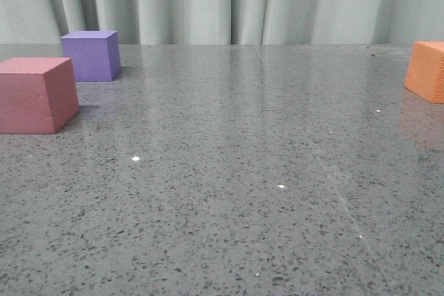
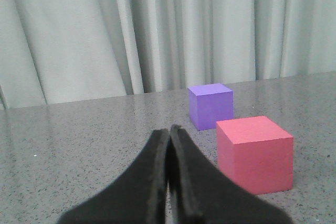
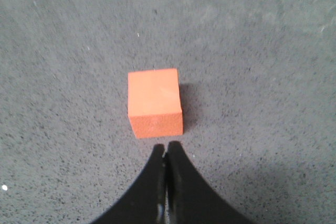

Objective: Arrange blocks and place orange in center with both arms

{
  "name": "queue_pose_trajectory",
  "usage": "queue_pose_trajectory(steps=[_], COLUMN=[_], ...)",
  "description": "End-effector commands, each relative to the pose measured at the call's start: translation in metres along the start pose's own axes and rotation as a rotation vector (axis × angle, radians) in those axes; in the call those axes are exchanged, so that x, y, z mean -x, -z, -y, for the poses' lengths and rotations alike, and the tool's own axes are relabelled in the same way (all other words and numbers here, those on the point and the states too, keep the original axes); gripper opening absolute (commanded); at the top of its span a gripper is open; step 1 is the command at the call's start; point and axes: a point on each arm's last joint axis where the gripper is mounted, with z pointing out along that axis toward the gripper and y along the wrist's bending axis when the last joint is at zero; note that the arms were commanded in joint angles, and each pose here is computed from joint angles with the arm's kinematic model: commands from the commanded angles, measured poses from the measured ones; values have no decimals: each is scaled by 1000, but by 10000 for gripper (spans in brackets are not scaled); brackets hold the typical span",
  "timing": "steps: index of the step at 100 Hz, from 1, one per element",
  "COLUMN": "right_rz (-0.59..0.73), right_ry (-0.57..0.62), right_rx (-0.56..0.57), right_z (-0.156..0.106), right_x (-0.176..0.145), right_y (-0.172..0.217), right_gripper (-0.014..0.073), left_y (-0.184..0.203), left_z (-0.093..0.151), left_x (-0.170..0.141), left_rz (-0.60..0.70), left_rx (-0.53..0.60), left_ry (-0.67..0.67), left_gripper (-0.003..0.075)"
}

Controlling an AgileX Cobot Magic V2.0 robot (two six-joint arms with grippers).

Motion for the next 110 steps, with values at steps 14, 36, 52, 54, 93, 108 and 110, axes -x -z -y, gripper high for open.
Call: queue_pose_trajectory(steps=[14,36,52,54,93,108,110], right_rz=[34,24,48,49,-36,-87,-92], right_ry=[0,-1,50,58,99,134,134], right_rx=[3,4,8,8,-8,-14,-15], right_z=[-2,-2,-3,-3,-10,-12,-13], right_x=[15,15,17,17,66,81,82], right_y=[-22,-28,-30,-30,-68,-85,-87], right_gripper=[-46,394,632,624,615,615,615], left_y=[2,2,2,2,2,2,2], left_z=[2,2,2,2,2,2,2], left_x=[-9,-9,-9,-9,-9,-9,-9], left_rz=[58,58,58,58,58,58,58], left_rx=[-8,-8,-8,-8,-8,-8,-8], left_ry=[4,4,4,4,4,4,4], left_gripper=[-19,-19,-19,-19,-19,-19,-19])
